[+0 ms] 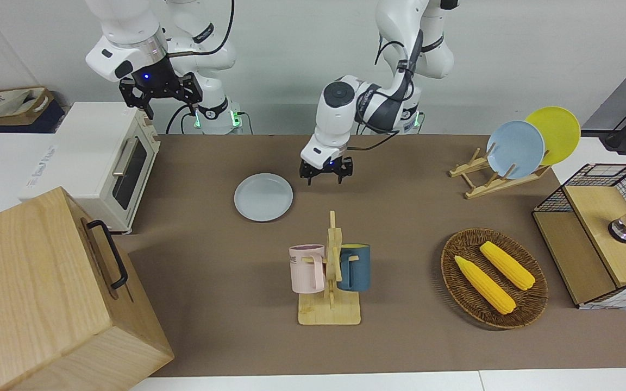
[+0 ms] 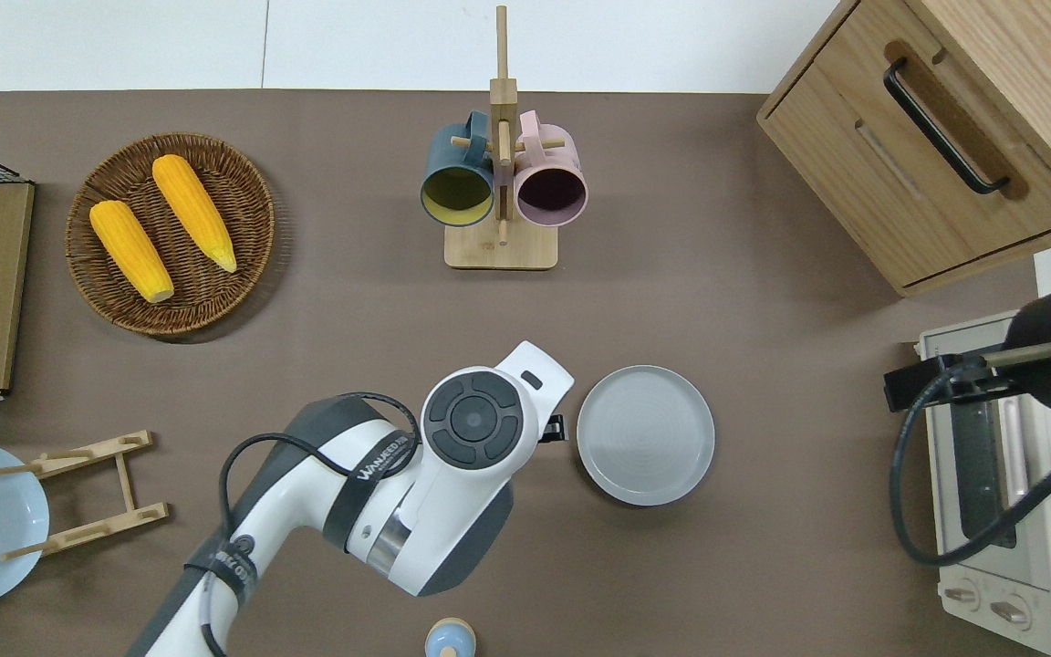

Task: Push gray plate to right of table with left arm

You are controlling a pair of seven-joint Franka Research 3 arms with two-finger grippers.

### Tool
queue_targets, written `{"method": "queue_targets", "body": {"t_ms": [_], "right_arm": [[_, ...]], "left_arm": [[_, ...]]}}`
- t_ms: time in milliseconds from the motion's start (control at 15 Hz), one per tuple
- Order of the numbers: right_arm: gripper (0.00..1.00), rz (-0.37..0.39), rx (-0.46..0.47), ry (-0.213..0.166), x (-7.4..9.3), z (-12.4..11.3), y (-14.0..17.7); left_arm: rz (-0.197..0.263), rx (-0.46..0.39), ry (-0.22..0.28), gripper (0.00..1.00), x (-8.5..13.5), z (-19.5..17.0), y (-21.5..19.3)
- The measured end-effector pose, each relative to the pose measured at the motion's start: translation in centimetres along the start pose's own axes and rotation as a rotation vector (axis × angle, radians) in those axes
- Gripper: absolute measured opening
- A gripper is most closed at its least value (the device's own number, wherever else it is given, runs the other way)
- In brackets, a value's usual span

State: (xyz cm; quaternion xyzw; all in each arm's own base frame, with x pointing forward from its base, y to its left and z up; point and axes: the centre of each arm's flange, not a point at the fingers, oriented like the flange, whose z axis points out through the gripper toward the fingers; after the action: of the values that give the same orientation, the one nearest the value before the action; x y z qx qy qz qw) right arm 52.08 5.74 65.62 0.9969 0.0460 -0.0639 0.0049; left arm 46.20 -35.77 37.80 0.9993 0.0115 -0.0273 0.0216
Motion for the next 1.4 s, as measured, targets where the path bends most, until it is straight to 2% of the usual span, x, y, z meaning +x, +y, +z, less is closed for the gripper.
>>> {"method": "queue_targets", "body": {"t_ms": [667, 933, 1067, 1400], "right_arm": [[0.99, 0.0, 0.0, 0.0, 0.0, 0.0, 0.0], [0.99, 0.0, 0.0, 0.0, 0.0, 0.0, 0.0], [0.99, 0.0, 0.0, 0.0, 0.0, 0.0, 0.0], [0.99, 0.0, 0.0, 0.0, 0.0, 0.0, 0.0]], "left_arm": [[0.064, 0.034, -0.087, 1.0, 2.5, -9.2, -10.5], [0.081, 0.018, -0.089, 1.0, 4.5, -13.8, -16.7], [0.111, 0.007, -0.099, 1.0, 5.4, -16.6, -20.8], [0.197, -0.024, -0.041, 1.0, 6.9, -23.1, -29.4]]}}
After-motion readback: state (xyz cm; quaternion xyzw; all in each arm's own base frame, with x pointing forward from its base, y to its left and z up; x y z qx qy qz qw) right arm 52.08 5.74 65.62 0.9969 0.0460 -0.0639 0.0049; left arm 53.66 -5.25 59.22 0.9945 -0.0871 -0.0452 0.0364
